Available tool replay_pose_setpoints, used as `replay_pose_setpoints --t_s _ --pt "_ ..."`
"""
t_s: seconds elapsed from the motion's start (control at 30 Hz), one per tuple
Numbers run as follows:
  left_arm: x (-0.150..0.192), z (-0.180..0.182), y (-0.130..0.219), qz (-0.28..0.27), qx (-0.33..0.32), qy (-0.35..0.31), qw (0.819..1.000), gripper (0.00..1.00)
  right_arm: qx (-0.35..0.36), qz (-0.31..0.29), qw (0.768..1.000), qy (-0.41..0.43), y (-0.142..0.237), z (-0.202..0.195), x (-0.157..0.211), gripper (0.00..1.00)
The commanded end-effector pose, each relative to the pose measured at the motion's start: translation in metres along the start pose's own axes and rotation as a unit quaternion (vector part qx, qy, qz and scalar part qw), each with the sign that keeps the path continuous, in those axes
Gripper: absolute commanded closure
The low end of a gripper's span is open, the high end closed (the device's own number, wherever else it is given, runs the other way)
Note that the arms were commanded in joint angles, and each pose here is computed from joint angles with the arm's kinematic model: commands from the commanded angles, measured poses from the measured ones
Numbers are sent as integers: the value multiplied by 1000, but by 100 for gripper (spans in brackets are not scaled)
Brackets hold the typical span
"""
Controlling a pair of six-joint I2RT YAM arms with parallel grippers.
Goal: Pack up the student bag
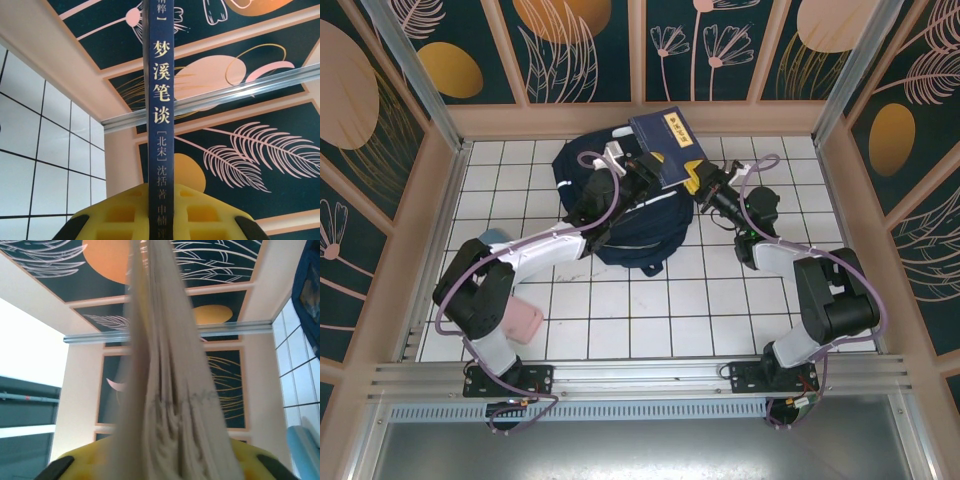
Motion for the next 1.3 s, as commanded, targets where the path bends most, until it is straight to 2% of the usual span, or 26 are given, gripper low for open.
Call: replay_pose_setpoints --t_s 0.0,0.07,0.17,0.2,0.3,0.4,0.5,0.63,0.77,0.8,0.87,0.97,1.1,1.27 --pt "-10 -29 9 -11 40 -1 999 100 -19 -7 999 39 -5 20 -3 89" --pt "-11 -24 11 -13 23 -10 1000 92 -6 -12 999 50 -4 17 -3 94" --pt "-12 -7 15 -15 -19 -29 999 57 25 -24 996 78 2 12 -7 98" --pt "-12 1 16 -14 -41 -39 998 48 38 -27 995 93 5 11 -8 99" --pt "-15 28 24 -14 -114 -87 990 33 93 -49 984 145 20 5 -16 99" --pt "-17 45 34 -2 -170 -163 972 26 151 -79 965 200 43 1 -27 100" --pt "-12 60 37 41 -216 -255 942 24 202 -105 943 243 70 -3 -39 100" --pt "8 86 32 145 -261 -345 890 24 243 -117 927 262 97 -10 -44 99" --pt "38 124 32 257 -300 -412 821 25 271 -119 921 253 114 -24 -42 99" --pt "43 132 33 277 -312 -433 799 24 277 -120 921 247 118 -29 -42 100" --pt "50 143 36 319 -327 -452 767 24 287 -118 921 235 122 -38 -41 100" --pt "55 150 35 351 -342 -469 735 23 291 -113 925 218 124 -46 -39 100" --pt "57 161 30 375 -360 -483 705 22 292 -114 927 204 127 -53 -38 100" --pt "45 184 26 377 -426 -507 647 32 297 -118 927 195 130 -58 -38 100"
Point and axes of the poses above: each hand's point on the last joint's axis, 136 mm out from that joint toward the fingers, its own y axis back along the fingers, its own z axis along the line the jaws close on, x = y × z, the point moved 2 cm from there along y, back along the fingers, and after that the axes turned 2 degrees about y, right-handed, at the moved point
